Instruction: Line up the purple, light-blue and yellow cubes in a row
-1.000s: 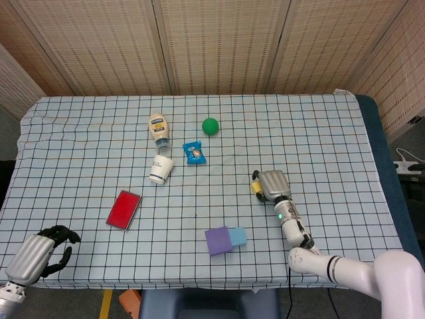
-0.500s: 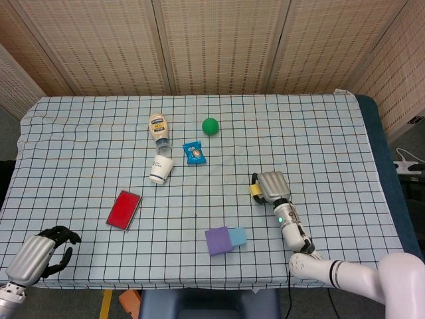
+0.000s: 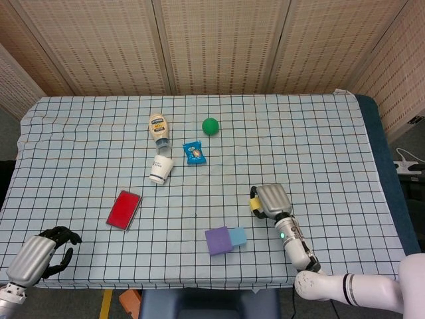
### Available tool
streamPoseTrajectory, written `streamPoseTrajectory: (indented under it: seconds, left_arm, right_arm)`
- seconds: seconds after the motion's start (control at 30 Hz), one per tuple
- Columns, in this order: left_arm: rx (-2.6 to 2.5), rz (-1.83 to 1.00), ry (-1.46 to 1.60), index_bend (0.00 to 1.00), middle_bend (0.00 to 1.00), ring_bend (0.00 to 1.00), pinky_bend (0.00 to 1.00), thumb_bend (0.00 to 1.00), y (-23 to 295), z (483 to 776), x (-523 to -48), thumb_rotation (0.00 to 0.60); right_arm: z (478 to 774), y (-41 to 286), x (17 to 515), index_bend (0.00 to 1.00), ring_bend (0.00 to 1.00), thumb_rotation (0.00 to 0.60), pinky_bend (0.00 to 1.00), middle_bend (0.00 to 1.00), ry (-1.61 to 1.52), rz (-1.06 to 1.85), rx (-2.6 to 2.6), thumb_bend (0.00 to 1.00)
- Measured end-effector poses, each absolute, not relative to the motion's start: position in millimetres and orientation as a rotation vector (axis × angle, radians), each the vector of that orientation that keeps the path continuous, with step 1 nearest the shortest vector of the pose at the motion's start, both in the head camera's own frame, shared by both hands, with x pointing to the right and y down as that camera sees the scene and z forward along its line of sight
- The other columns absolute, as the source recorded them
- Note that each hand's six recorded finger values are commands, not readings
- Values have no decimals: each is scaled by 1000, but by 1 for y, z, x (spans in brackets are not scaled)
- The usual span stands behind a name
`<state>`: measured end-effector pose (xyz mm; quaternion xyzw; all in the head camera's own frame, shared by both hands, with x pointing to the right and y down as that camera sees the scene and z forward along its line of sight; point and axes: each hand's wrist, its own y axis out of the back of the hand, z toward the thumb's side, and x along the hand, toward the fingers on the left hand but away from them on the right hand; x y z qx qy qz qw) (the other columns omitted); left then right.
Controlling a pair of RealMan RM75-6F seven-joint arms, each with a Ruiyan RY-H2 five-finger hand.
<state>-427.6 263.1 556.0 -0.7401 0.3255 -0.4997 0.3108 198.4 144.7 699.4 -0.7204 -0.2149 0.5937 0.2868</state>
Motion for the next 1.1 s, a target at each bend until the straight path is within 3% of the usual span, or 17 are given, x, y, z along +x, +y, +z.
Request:
streamPoseTrajectory:
  seconds: [0.27, 0.6, 1.1]
  left_arm:
    - [-1955, -1314, 858, 439, 461, 300, 419, 573, 264, 555, -427, 600]
    - [-1956, -1311, 864, 439, 461, 301, 418, 573, 263, 554, -427, 600]
    - [-1956, -1310, 868, 438, 461, 301, 418, 574, 263, 553, -428, 600]
  right_arm:
    - [682, 170, 201, 607, 833, 600, 917, 939, -532, 1574, -1930, 292]
    - [685, 193, 195, 608, 834, 600, 919, 940, -471, 1563, -1978, 293]
    - [682, 204, 187, 609, 836, 600, 921, 943, -448, 1547, -2030, 292]
